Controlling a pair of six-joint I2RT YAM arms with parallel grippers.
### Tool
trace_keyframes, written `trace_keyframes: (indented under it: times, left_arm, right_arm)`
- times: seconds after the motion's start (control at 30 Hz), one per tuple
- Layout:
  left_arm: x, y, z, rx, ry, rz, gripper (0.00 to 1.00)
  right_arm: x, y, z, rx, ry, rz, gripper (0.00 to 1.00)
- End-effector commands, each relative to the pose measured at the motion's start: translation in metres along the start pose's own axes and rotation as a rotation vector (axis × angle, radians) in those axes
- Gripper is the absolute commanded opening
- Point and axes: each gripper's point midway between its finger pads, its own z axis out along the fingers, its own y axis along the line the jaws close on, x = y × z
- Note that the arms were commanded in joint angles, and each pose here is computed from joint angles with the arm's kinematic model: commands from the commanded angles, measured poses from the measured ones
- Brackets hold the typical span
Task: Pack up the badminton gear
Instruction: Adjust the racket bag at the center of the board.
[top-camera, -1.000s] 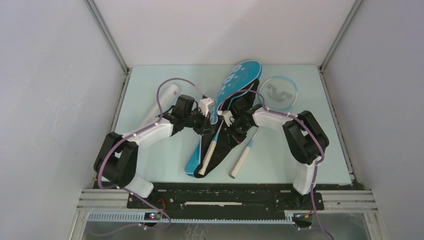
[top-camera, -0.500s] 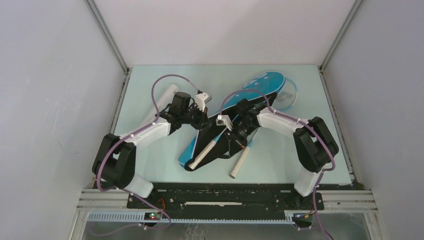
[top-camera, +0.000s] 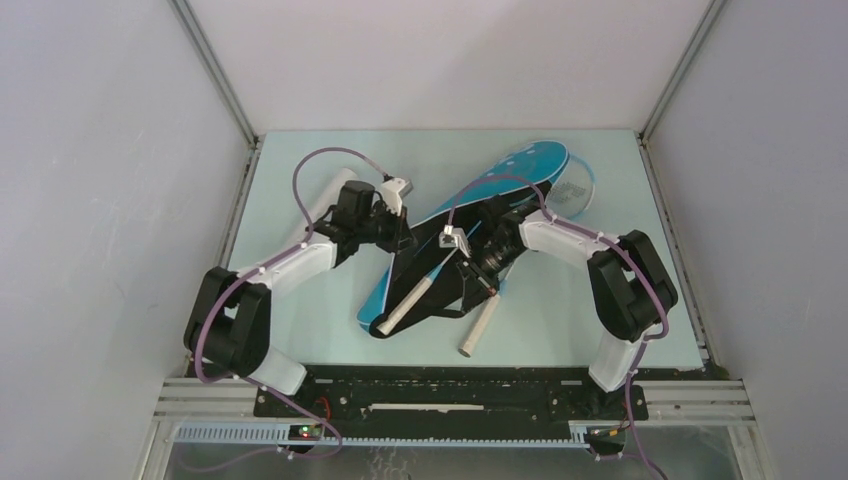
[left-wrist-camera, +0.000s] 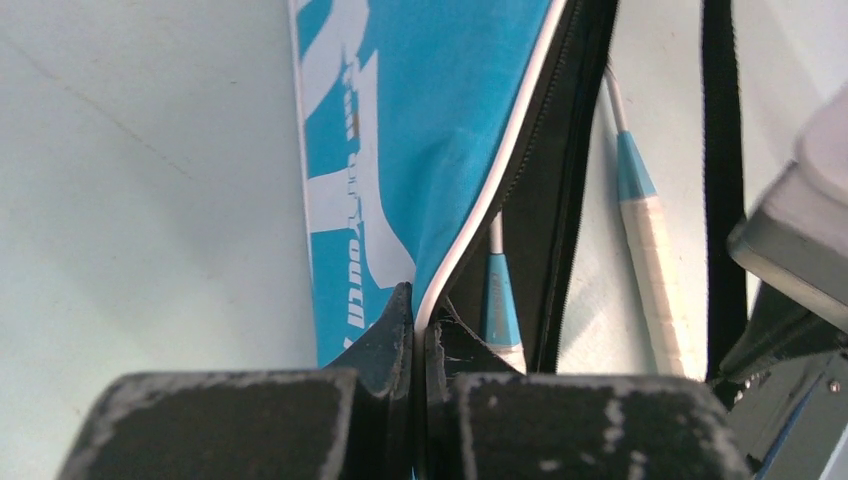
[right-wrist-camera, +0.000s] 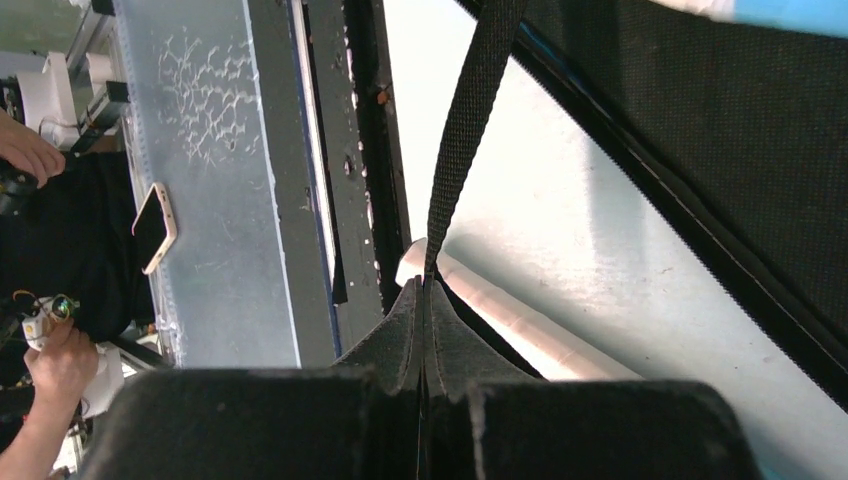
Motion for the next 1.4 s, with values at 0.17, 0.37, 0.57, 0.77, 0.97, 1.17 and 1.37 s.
trace_keyframes:
  times: [0.17,0.37,0.57,0.77,0.97,1.17,1.37]
  left_arm:
    - [-0.070,0.041,-0.025,-0.189,-0.208,-0.098,0.00]
    - [-0.070,0.053,-0.028,-0.228,-0.214,-0.112,0.00]
    - [-0.067,0.063,-0.028,-0.273,-0.199,-0.121,0.00]
    - [-0.060,0.071,-0.028,-0.314,-0.175,-0.128,0.00]
    - [-0.059,0.048,-0.020,-0.156,-0.156,-0.043,0.00]
    - [-0.056,0.020,-0.026,-0.011,-0.179,0.120,0.18]
    - [-0.054,0.017,-0.031,-0.006,-0.150,0.188,0.40]
  right_arm:
    - [0.005,0.037,-0.016,-0.076,0.028,-0.072,0.00]
    - [-0.011,0.063,-0.039,-0.171,-0.044,-0.036,0.00]
    - [-0.028,0.079,-0.059,-0.214,-0.103,-0.018,0.00]
    - [-0.032,0.085,-0.068,-0.202,-0.122,-0.005,0.00]
    - [-0.051,0.072,-0.077,-0.115,-0.176,0.041,0.00]
    - [-0.060,0.023,-0.070,0.087,-0.211,0.133,0.00]
    - [-0.048,-0.013,-0.061,0.204,-0.183,0.207,0.00]
